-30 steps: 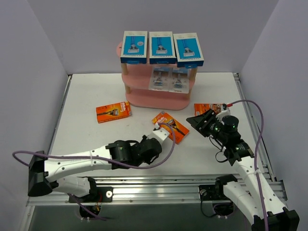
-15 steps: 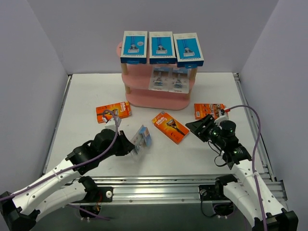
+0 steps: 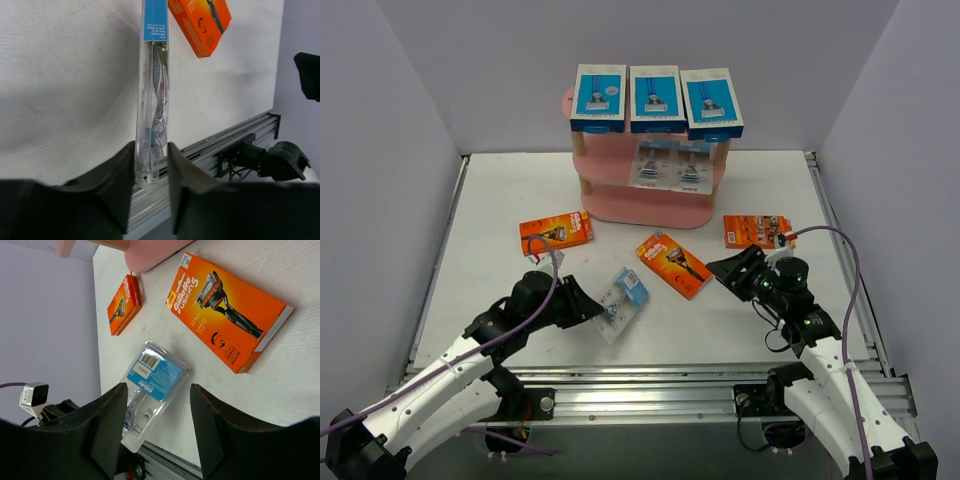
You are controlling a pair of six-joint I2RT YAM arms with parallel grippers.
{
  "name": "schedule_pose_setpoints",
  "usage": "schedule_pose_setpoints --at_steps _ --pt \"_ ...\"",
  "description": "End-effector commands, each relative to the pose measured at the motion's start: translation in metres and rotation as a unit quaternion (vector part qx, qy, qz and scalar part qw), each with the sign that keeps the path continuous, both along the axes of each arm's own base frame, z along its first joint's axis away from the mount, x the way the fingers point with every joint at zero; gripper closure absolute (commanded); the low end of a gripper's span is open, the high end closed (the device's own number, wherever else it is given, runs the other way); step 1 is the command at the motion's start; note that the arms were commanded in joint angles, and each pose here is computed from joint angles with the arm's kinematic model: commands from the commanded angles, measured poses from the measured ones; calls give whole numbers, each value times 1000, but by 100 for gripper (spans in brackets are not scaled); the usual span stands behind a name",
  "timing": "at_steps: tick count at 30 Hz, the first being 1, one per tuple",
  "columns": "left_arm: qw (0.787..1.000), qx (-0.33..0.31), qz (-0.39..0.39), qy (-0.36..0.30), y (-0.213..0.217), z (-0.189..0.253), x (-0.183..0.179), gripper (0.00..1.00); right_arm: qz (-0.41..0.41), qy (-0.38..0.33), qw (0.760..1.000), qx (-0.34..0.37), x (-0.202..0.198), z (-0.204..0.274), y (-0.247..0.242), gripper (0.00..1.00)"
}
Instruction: Place and organize the shaving razors onto the shelf
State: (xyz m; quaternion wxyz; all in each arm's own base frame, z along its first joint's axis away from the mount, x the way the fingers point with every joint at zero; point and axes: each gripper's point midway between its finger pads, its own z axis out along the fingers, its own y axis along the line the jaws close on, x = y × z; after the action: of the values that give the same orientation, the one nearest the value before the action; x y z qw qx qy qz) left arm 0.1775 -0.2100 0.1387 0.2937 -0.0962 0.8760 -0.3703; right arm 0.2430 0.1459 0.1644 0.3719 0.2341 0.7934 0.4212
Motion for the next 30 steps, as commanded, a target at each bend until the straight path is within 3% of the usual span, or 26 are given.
schedule_pose_setpoints --at_steps 1,3,7,13,15,22,30 --pt "1000 25 15 8 12 -12 3 55 4 -24 1000 4 4 8 3 51" --pt "999 45 22 11 19 -18 4 34 4 -23 1000 3 4 7 3 51" --pt "995 92 26 30 32 -31 3 20 6 -22 1000 0 4 4 3 49" --pt "982 181 39 22 57 -30 10 16 7 -21 1000 -1 3 -2 3 49" --pt "982 185 37 17 56 -27 12 16 6 -20 1000 -2 2 -4 2 48" --pt "987 155 -46 -12 18 -24 10 16 9 -21 1000 -10 1 -8 1 48" --pt "954 273 -116 -39 -11 -50 -7 16 13 -20 1000 -14 -1 -14 1 48"
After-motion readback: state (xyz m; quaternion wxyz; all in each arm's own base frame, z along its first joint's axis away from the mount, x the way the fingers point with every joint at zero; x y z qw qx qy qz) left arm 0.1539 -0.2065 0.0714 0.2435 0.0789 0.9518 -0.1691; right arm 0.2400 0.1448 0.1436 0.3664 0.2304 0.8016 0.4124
